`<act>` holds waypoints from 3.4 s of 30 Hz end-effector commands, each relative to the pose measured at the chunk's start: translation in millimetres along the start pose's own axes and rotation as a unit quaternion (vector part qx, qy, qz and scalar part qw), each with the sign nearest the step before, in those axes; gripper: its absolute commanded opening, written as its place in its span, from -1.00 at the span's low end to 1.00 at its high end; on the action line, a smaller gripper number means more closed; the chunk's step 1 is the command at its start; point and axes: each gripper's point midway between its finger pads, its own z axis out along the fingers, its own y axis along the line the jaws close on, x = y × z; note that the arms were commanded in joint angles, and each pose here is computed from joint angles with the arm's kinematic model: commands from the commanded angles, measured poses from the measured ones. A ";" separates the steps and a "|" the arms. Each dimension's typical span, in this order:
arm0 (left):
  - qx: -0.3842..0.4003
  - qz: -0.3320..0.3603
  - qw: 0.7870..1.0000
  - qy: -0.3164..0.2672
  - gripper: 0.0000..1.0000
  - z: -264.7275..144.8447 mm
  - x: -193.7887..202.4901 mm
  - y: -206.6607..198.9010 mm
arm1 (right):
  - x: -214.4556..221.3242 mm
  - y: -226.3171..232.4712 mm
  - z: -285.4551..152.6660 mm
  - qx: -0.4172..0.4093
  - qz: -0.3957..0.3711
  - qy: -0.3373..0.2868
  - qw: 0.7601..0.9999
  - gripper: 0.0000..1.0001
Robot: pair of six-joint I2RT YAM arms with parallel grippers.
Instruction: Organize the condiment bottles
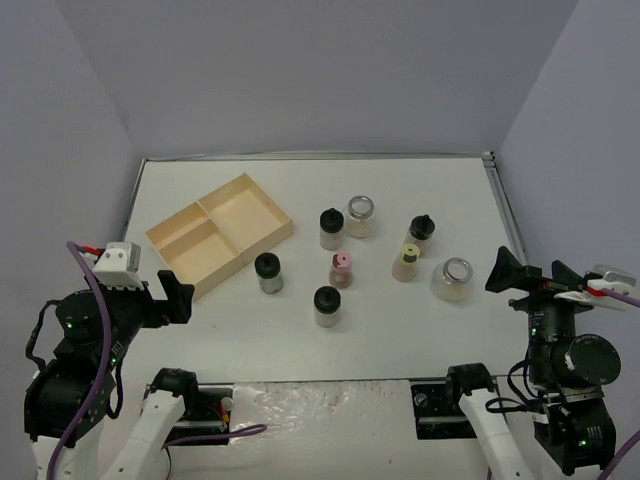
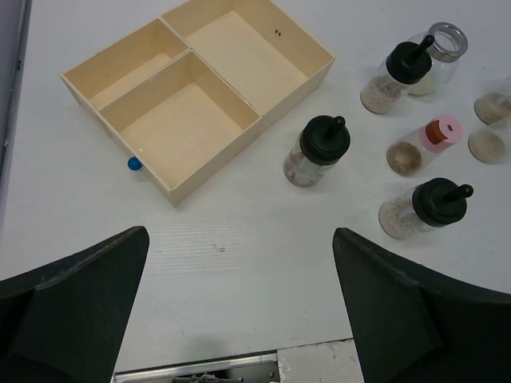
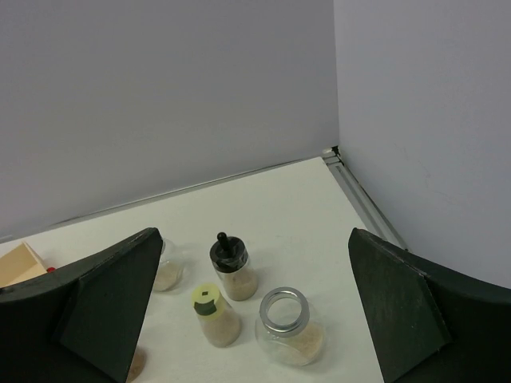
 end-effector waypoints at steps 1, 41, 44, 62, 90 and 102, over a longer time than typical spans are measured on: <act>0.036 0.002 0.999 0.002 0.94 12.4 -6.6 -13.5 | -13.5 8.8 13.3 -0.009 0.011 -0.017 1.000 1.00; 0.360 0.326 0.859 0.166 0.94 249.2 50.3 -295.3 | 41.4 46.7 6.8 -0.116 0.054 0.056 0.990 1.00; 0.351 0.348 0.849 0.184 0.89 258.7 67.4 -297.1 | 40.0 45.2 5.2 -0.113 0.054 0.055 0.991 1.00; 0.342 0.403 0.816 0.233 0.05 268.5 111.9 -294.1 | 43.6 42.6 0.4 -0.110 0.056 0.058 0.991 1.00; -0.055 0.070 0.989 0.117 -1.00 184.7 -98.0 -35.8 | 49.6 56.3 2.4 -0.140 0.057 0.088 0.985 1.00; -0.196 -0.111 0.963 0.145 -1.00 251.7 -71.9 117.5 | 69.4 72.4 0.7 -0.182 0.065 0.126 0.973 1.00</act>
